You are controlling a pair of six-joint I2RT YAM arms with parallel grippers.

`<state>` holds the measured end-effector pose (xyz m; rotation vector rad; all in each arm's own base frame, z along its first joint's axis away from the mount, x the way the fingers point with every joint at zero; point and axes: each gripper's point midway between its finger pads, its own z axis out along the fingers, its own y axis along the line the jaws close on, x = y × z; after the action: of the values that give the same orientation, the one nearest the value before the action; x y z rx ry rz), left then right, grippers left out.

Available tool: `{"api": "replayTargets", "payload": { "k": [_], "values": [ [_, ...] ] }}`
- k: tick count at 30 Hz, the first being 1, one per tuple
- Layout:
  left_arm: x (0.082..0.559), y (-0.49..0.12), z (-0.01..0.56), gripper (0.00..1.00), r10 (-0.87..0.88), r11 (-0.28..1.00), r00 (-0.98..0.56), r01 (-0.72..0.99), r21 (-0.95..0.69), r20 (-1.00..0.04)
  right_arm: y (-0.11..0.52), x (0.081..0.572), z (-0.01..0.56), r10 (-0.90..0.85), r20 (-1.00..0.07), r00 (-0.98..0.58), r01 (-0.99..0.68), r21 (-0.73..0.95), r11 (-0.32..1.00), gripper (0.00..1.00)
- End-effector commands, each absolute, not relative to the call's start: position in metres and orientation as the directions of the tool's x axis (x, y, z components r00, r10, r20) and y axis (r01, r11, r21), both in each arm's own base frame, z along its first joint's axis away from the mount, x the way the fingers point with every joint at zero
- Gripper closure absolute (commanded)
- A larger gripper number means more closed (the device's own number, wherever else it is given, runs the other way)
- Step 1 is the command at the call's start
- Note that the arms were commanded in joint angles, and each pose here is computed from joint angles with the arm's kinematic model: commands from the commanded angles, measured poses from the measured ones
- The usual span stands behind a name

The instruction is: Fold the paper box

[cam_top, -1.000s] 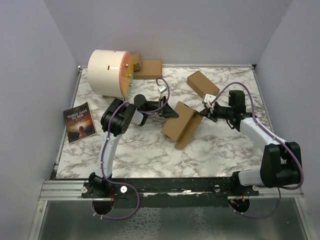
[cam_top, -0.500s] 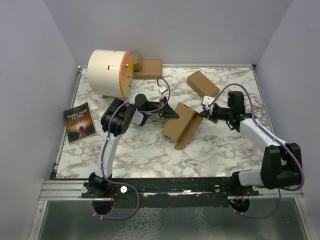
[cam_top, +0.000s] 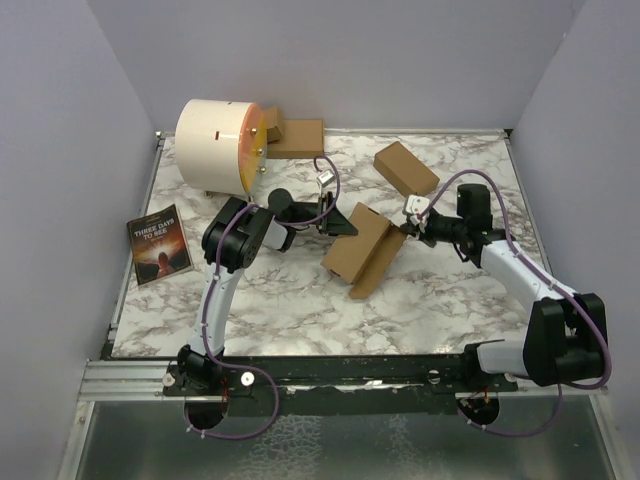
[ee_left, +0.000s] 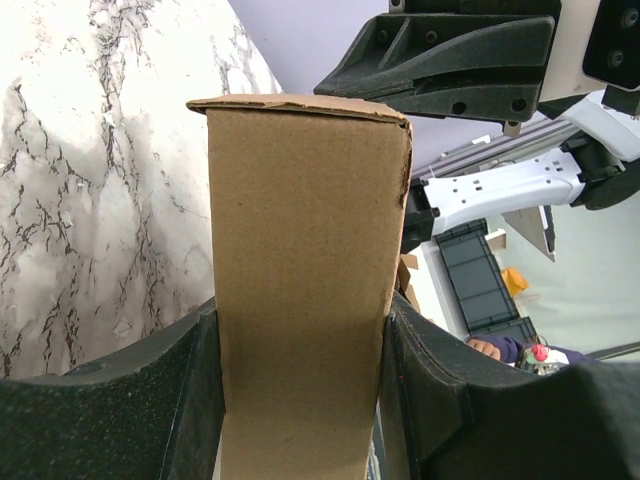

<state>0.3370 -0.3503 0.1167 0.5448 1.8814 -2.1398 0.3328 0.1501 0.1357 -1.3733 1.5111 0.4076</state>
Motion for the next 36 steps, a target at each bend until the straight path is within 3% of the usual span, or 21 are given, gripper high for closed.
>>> {"api": "replayTargets", "payload": {
  "k": [1, 16, 36],
  "values": [
    [0.337, -0.351, 0.139, 0.82, 0.041, -0.192, -0.843, 0.521, -0.832, -0.537, 0.161, 0.319, 0.137, -0.510, -0.845, 0.162, -0.908, -0.330, 0.258, 0.99],
    [0.336, -0.362, 0.122, 0.82, 0.088, -0.123, -0.853, 0.504, -0.855, -0.515, 0.165, 0.325, 0.145, -0.498, -0.853, 0.159, -0.909, -0.323, 0.263, 0.99],
    [0.364, -0.362, 0.081, 0.82, 0.202, 0.347, -0.843, 0.538, -0.768, -0.498, 0.150, 0.349, 0.090, -0.543, -0.833, -0.107, -0.892, -0.161, 0.423, 0.99]
  ]
}}
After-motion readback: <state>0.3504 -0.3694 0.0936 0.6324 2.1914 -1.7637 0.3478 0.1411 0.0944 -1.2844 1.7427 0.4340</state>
